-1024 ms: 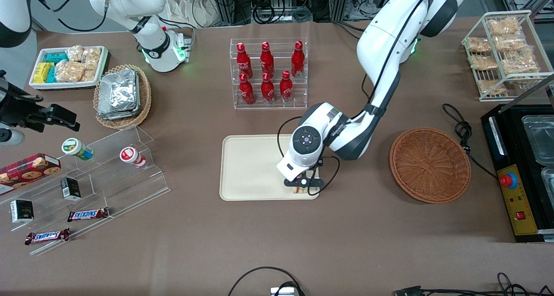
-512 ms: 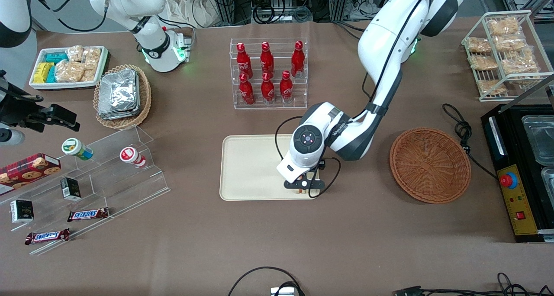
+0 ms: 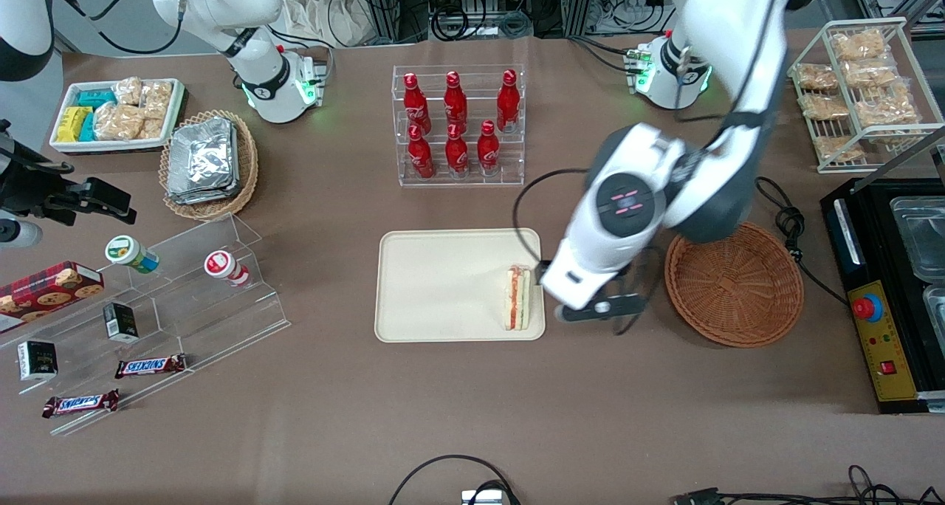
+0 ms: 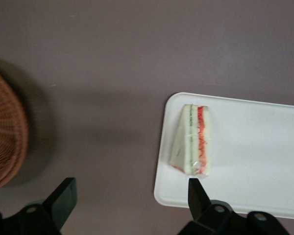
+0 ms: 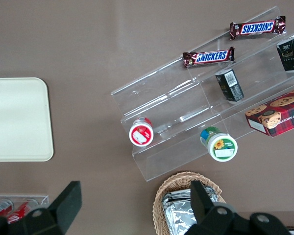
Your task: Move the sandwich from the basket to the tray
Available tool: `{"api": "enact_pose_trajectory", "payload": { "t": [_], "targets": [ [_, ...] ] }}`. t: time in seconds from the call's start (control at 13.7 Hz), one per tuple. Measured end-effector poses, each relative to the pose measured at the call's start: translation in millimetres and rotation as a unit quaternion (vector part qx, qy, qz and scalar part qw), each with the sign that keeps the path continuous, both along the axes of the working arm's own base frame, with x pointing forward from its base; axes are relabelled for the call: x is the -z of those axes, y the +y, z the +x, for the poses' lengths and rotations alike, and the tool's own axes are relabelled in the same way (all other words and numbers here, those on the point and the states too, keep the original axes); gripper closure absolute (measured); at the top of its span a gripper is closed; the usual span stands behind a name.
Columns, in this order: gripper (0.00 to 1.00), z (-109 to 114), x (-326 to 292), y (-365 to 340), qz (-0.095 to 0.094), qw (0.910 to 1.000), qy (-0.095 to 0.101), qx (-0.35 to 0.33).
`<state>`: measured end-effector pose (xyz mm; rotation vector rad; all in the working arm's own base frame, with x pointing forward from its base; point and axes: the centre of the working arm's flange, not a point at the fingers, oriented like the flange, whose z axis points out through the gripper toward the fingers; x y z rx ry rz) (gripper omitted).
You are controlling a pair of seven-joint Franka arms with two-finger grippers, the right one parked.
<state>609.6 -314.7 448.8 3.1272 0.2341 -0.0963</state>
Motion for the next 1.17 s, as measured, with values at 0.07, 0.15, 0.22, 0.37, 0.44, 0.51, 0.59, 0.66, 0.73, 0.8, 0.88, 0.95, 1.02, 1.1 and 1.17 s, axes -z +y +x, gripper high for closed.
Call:
{"api": "enact_pose_trajectory", "payload": {
  "t": [0.07, 0.15, 0.22, 0.37, 0.44, 0.51, 0.59, 0.66, 0.73, 0.8, 0.88, 0.95, 1.02, 1.1, 1.17],
  "targets": [
    [0.00, -6, -13, 21, 0.000, 0.9999, -0.003, -0.013],
    [0.00, -14, -26, 43, 0.000, 0.9996, -0.007, -0.028],
    [0.00, -21, -36, 65, 0.000, 0.9990, -0.010, -0.043],
    [0.00, -38, -52, 100, 0.003, 0.9977, -0.018, -0.066],
    [0.00, -46, -60, 119, 0.003, 0.9973, -0.026, -0.069],
    [0.00, -57, -67, 136, -0.001, 0.9977, -0.030, -0.061],
    [0.00, -68, -71, 150, -0.003, 0.9984, -0.032, -0.048],
    [0.00, -80, -74, 161, -0.002, 0.9988, -0.032, -0.036],
    [0.00, -88, -75, 173, 0.000, 0.9993, -0.031, -0.022],
    [0.00, -92, -77, 187, 0.001, 0.9996, -0.027, -0.002],
    [0.00, -94, -78, 204, 0.000, 0.9995, -0.021, 0.023],
    [0.00, -92, -79, 222, -0.002, 0.9990, -0.017, 0.040],
    [0.00, -89, -79, 239, -0.003, 0.9987, -0.016, 0.049],
    [0.00, -85, -79, 250, -0.005, 0.9984, -0.016, 0.055],
    [0.00, -82, -81, 256, -0.006, 0.9979, -0.013, 0.063]
  ]
}}
